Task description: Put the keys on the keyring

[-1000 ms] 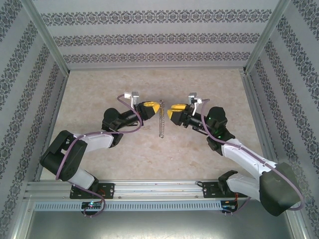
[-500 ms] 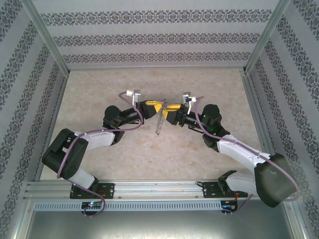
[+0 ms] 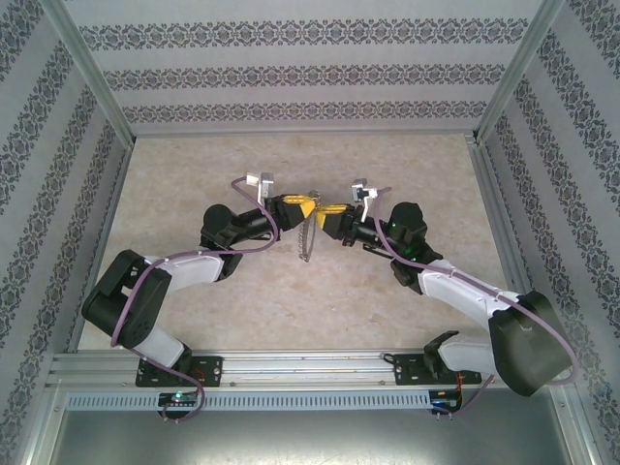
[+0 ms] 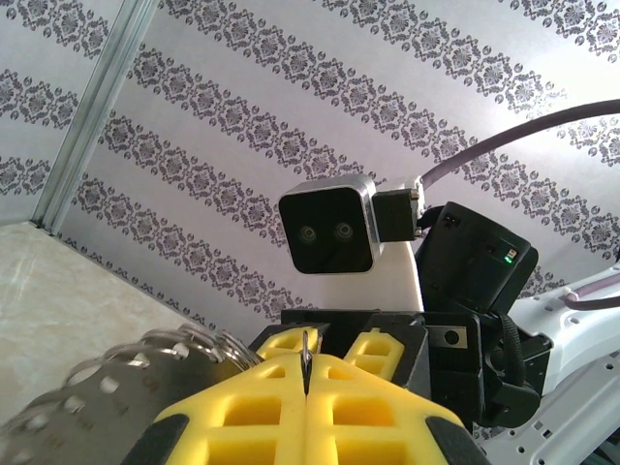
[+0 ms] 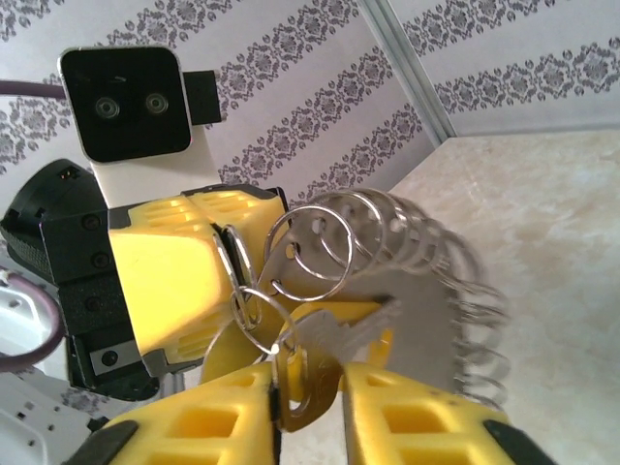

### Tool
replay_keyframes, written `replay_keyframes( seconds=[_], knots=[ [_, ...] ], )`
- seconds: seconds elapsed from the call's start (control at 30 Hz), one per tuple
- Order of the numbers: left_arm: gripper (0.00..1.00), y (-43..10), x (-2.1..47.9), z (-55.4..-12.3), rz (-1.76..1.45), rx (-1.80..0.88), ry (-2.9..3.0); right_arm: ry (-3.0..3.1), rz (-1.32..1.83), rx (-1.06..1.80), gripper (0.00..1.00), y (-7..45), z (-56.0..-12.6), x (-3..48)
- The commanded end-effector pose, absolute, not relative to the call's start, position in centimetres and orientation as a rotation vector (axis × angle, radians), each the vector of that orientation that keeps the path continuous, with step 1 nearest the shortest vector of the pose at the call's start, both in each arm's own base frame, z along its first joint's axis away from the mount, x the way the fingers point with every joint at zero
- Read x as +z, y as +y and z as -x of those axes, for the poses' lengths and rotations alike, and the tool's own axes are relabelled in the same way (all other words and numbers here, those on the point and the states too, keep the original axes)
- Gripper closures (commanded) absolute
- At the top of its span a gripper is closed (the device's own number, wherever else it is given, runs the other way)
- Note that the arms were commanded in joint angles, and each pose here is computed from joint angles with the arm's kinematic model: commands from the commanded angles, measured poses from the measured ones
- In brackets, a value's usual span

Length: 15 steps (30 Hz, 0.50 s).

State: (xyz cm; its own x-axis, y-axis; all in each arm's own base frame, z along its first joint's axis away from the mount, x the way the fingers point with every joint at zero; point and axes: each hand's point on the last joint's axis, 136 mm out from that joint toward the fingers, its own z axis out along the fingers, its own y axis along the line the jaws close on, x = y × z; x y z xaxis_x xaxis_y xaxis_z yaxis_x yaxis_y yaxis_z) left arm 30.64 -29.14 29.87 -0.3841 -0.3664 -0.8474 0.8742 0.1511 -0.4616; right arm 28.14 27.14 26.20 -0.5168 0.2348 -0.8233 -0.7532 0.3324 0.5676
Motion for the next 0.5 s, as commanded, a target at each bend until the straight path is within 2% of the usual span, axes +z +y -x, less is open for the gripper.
replay_keyframes(
  seconds=[0.0,0.2,0.47],
  knots=[
    [1.0,-28.6,32.7,-30.3,-0.573,-1.467,1.237,1.622,0.511,1.359,0.84,27.4,-27.3,27.4],
    [1.0,-28.4,32.9,-30.4,-0.569,-1.462,1.231,1.628,0.535,1.364,0.96,27.7,-26.7,27.3],
    [1.0,-28.3,33.0,-30.5,-0.567,-1.459,1.23,1.655,0.577,1.377,1.0,28.4,-25.9,26.7]
  ],
)
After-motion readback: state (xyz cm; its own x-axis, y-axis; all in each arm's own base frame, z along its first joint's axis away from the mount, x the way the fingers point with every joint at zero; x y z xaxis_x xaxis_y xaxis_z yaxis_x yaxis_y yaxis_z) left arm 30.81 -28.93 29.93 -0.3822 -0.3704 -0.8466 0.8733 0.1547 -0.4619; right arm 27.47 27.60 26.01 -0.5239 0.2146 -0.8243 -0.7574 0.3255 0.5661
